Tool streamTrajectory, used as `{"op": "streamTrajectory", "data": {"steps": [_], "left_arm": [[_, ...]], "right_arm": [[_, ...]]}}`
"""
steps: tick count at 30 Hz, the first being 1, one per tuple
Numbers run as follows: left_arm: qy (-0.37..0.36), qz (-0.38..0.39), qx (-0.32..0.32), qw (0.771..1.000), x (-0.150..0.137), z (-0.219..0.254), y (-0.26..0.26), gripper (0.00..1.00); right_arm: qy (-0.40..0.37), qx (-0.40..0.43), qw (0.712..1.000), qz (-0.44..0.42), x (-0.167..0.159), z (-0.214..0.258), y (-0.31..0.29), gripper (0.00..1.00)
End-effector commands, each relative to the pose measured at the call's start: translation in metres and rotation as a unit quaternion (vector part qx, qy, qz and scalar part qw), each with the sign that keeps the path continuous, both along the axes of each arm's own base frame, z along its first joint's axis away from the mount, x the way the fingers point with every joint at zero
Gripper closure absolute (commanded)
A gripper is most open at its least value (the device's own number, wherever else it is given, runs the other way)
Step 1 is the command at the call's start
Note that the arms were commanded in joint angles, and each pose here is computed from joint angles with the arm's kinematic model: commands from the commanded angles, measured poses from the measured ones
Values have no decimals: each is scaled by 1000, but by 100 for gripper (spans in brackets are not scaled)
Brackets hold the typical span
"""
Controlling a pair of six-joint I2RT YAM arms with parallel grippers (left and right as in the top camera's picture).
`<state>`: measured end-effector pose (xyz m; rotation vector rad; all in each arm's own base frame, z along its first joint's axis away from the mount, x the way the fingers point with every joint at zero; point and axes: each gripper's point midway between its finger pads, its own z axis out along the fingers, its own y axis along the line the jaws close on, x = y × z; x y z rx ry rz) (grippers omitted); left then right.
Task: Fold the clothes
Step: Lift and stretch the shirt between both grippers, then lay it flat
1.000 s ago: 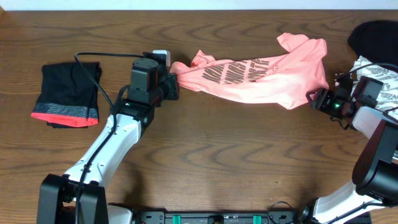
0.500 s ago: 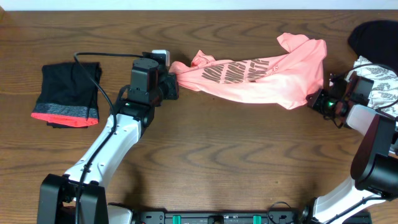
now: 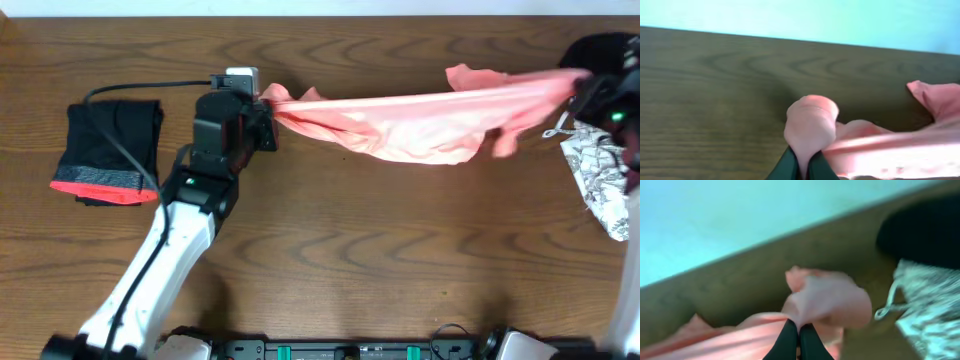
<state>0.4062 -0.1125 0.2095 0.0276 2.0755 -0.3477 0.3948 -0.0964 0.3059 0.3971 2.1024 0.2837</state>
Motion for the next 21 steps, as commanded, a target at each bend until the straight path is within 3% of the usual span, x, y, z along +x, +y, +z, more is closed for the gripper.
{"op": "streamTrajectory", "data": {"steps": [1,11,21], "left_arm": [[-29,14,4,999,-5,29,9,94],[-60,9,6,998,-47,71,19,94],[-143,11,-16,989,-86,131,29,94]], "right_arm": [[-2,-28,999,-28,-8,17,-13,99],[-19,-35,999,-28,-25,50,-6,99],[-54,-71,994,-65,-61,111,-5,99]]}}
